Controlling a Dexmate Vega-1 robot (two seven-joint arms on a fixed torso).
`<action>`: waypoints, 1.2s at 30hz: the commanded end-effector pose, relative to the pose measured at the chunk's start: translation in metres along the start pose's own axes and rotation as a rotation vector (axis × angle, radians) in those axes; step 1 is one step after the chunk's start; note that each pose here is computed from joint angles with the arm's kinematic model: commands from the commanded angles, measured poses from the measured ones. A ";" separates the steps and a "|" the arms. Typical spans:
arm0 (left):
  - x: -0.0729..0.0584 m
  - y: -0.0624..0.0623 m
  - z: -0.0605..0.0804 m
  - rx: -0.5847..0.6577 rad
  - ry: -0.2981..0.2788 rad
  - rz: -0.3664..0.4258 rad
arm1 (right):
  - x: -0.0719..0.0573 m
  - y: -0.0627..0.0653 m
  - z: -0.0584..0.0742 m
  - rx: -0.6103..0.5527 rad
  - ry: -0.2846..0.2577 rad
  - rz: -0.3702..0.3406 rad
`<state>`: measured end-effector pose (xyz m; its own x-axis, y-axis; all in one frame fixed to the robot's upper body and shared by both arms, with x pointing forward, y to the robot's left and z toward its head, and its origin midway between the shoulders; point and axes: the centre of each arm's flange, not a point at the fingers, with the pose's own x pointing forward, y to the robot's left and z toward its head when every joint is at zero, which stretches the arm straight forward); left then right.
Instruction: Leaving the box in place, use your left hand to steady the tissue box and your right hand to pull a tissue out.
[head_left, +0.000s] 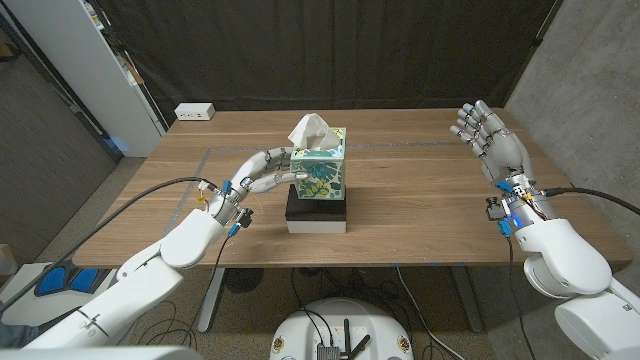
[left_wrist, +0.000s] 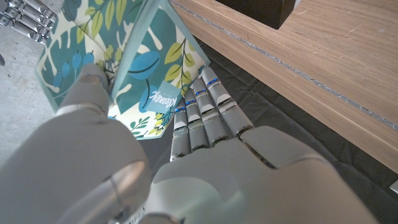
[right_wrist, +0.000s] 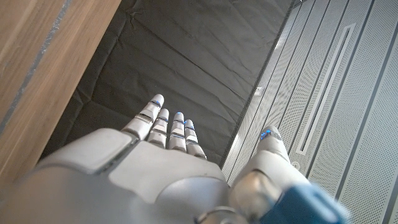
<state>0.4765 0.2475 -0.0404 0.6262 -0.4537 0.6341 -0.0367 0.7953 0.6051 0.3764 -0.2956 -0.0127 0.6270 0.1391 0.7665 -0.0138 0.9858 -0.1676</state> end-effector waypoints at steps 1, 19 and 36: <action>0.001 0.000 0.001 0.013 -0.002 -0.003 | 0.006 0.001 0.012 -0.084 -0.034 -0.007; 0.000 -0.001 0.002 0.014 0.006 -0.005 | 0.005 -0.001 0.023 -0.380 -0.066 -0.038; 0.000 -0.001 0.003 0.013 -0.001 0.010 | 0.005 0.003 0.040 -0.656 -0.082 -0.068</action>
<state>0.4749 0.2451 -0.0398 0.6270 -0.4523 0.6343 -0.0482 0.7901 0.6110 0.3562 -0.2915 0.0083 0.5670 0.1190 0.8151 0.3907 0.8323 -0.3932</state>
